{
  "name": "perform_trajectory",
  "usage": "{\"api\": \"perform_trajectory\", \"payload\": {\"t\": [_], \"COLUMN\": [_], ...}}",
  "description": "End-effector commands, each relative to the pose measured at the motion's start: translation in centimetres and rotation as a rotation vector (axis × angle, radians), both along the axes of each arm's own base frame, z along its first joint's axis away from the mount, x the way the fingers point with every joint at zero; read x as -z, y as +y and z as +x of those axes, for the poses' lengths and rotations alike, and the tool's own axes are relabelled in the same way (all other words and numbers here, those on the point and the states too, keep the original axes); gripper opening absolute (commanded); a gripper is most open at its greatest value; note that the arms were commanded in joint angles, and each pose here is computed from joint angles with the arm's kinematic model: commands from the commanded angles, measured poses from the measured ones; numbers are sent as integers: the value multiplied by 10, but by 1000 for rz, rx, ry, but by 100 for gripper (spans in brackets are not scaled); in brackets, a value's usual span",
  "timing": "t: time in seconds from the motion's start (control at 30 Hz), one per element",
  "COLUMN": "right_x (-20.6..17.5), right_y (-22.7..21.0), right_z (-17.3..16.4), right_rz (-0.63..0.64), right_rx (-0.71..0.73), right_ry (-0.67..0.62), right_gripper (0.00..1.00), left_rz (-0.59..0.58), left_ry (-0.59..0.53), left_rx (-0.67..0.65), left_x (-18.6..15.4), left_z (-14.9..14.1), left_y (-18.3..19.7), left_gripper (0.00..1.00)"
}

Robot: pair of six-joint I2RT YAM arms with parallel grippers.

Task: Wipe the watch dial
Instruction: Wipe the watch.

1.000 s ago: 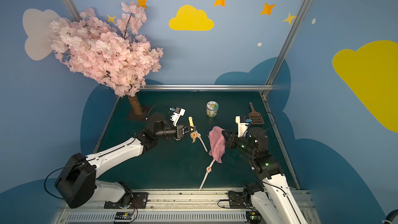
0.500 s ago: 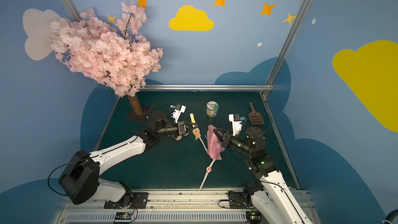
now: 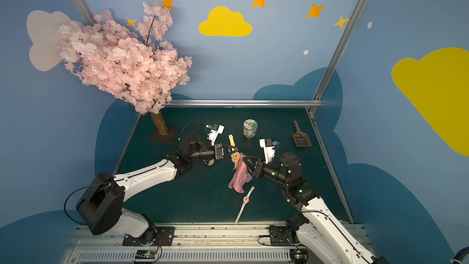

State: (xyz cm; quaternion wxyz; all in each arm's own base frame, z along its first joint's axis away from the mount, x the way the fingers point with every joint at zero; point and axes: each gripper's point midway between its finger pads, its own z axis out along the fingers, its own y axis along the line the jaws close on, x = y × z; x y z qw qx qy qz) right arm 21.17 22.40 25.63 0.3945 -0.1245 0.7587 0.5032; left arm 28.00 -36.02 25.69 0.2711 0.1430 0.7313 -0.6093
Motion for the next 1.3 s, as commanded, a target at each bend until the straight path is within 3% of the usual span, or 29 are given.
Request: {"api": "perform_trajectory", "payload": {"t": [0.0, 0.3, 0.5, 0.73, 1.03, 1.27], "right_x": [-14, -9, 7, 8, 23, 9], "right_y": [5, 28, 32, 47, 6, 27], "right_z": [4, 7, 13, 5, 25, 14], "right_rz": [68, 62, -50, -20, -121, -43], "right_rx": [7, -11, 46, -25, 235, 105], "right_ry": [-42, -27, 11, -6, 24, -14], "right_gripper": [0, 0, 0, 0, 0, 0], "left_rz": [-28, -48, -59, -62, -56, -53], "left_ry": [-37, -38, -41, -42, -27, -20], "left_rx": [-9, 14, 24, 28, 20, 25], "left_x": [-11, -12, -14, -16, -10, -8], "left_z": [-5, -12, -17, -18, -22, -22], "left_y": [1, -2, -3, -3, 0, -1], "left_gripper": [3, 3, 3, 3, 3, 3]}}
